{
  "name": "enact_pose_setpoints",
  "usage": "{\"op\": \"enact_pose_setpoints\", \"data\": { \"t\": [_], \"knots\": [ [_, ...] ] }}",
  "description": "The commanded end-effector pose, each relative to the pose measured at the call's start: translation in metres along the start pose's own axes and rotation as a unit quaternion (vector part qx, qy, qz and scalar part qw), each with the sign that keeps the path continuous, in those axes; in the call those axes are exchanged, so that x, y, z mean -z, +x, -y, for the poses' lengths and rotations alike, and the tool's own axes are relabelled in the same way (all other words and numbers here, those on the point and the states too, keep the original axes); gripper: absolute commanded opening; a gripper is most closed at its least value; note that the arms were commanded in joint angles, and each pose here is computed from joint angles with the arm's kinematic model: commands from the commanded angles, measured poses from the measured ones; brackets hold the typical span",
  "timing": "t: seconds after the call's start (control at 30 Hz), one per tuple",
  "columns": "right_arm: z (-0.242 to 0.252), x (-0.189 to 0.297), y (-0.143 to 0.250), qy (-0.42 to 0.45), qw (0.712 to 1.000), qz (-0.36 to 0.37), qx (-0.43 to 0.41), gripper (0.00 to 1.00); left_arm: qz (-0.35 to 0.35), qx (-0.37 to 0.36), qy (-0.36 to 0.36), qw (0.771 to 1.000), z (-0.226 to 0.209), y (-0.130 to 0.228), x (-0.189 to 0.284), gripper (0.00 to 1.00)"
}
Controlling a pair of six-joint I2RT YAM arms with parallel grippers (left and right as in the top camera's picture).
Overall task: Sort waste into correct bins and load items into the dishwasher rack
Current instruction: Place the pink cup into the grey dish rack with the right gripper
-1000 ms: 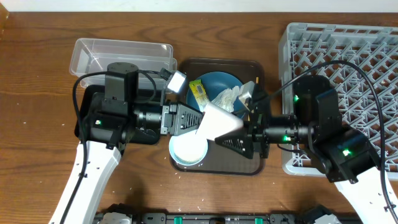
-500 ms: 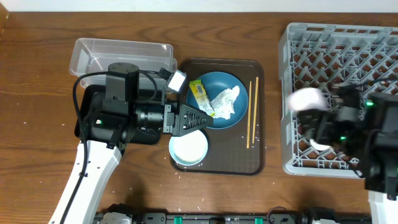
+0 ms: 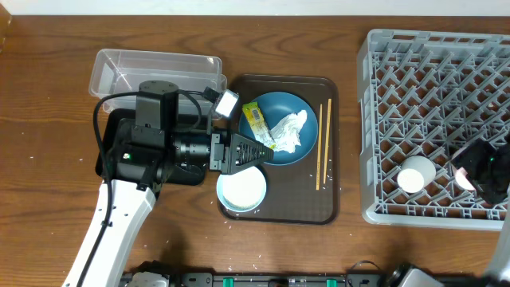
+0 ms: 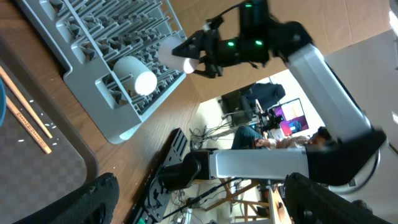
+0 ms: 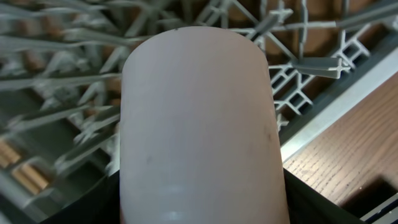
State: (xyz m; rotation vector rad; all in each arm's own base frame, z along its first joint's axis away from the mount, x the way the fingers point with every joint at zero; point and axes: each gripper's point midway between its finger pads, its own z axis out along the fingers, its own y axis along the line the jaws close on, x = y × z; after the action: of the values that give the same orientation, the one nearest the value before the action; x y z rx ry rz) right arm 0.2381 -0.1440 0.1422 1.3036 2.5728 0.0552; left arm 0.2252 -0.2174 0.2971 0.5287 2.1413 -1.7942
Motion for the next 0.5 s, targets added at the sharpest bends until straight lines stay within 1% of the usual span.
{"op": "enact_pose_setpoints", "data": {
  "t": [0.0, 0.07, 0.1, 0.13, 0.2, 0.27, 0.37, 0.47],
  "knots": [
    [0.008, -0.020, -0.004, 0.003, 0.999, -0.031, -0.041, 0.64, 0.001, -0.013, 0.002, 1.000, 0.006, -0.001, 0.001, 0.88],
    [0.003, -0.032, -0.004, -0.018, 0.997, -0.054, -0.051, 0.64, 0.000, -0.010, 0.001, 1.000, 0.006, -0.001, 0.001, 0.88],
    [-0.001, -0.037, -0.005, -0.033, 0.996, -0.063, -0.052, 0.68, 0.000, -0.010, 0.001, 1.000, 0.006, -0.001, 0.001, 0.88],
    [-0.005, -0.042, -0.007, -0.046, 0.995, -0.068, -0.053, 0.78, 0.000, -0.010, 0.001, 1.000, 0.006, -0.001, 0.001, 0.88],
    [-0.011, -0.046, -0.008, -0.066, 0.993, -0.077, -0.060, 0.87, 0.000, -0.010, 0.001, 1.000, 0.006, -0.001, 0.001, 0.88],
    [-0.017, -0.044, -0.007, -0.090, 0.990, -0.085, -0.069, 0.93, 0.000, -0.008, 0.001, 1.000, 0.005, 0.000, 0.001, 0.88],
    [-0.035, -0.027, -0.013, -0.163, 0.979, -0.090, -0.080, 0.93, -0.002, -0.001, 0.000, 1.000, 0.005, 0.001, 0.001, 0.88],
    [-0.054, 0.008, -0.021, -0.227, 0.971, -0.068, -0.040, 0.92, 0.000, 0.011, -0.020, 1.000, -0.003, 0.003, 0.000, 0.88]
  ]
}}
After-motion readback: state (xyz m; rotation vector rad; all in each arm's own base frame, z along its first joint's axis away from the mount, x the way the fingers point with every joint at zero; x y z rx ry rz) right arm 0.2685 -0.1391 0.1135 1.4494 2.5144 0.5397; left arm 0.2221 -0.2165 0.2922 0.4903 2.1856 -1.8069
